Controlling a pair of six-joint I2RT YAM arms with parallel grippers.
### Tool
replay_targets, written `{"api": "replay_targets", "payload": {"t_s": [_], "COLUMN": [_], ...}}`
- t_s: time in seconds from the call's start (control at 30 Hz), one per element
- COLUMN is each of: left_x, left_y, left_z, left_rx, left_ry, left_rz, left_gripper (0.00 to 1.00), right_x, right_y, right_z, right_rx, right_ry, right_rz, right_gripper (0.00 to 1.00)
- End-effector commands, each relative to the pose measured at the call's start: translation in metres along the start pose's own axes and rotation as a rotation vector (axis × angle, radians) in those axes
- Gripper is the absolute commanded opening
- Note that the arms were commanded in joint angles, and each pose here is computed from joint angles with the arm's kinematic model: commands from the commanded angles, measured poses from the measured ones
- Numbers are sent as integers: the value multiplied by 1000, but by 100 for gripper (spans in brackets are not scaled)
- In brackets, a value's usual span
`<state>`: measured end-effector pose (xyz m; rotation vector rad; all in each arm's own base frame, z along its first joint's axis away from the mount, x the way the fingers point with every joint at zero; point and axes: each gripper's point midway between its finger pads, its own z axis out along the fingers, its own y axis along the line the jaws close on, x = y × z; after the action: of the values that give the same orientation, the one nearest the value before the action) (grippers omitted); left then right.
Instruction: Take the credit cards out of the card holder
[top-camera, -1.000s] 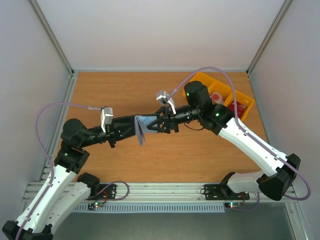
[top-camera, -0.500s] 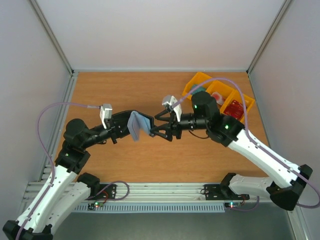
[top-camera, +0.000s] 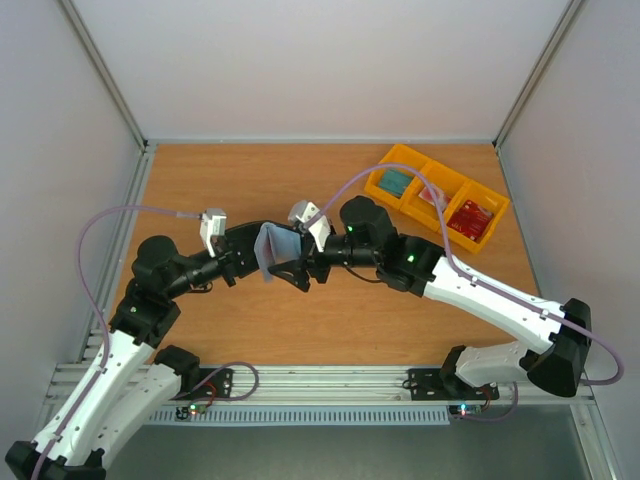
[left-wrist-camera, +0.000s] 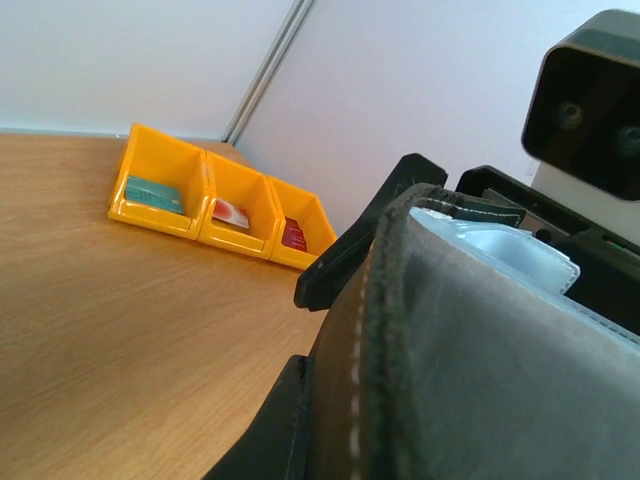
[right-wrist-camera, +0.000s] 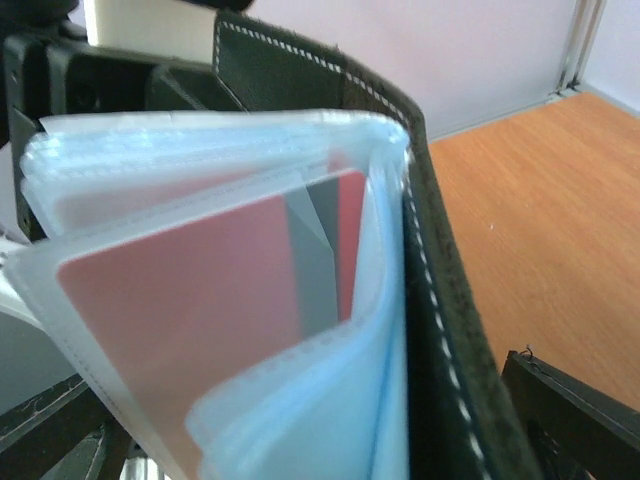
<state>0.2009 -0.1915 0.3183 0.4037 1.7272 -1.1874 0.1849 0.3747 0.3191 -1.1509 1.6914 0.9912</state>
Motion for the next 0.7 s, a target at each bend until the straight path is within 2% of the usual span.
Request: {"api": "replay_targets", "payload": {"t_s": [0.0, 0.2, 0.4, 0.57, 0.67], "left_x": [-17, -15, -14, -15, -15], "left_y": [-9, -6, -4, -7, -7], "left_z": [-3, -2, -1, -2, -1], "left_rx": [23, 12, 8, 16, 19], "left_ry": [-60, -59, -54, -53, -53], "left_rz": [38, 33, 38, 43, 48], "left_gripper": [0, 0, 0, 0, 0], "right_x": [-31, -29, -31, -31, -30], "right_y": [6, 24, 13, 13, 13], "right_z": [-3, -3, 7, 3, -1], "right_rx": [2, -95, -23, -14, -11], "right_ry": [-104, -91, -81, -76, -65], "right_rz": [-18, -36, -32, -51, -60], "right_gripper": [98, 98, 99, 91, 84]}}
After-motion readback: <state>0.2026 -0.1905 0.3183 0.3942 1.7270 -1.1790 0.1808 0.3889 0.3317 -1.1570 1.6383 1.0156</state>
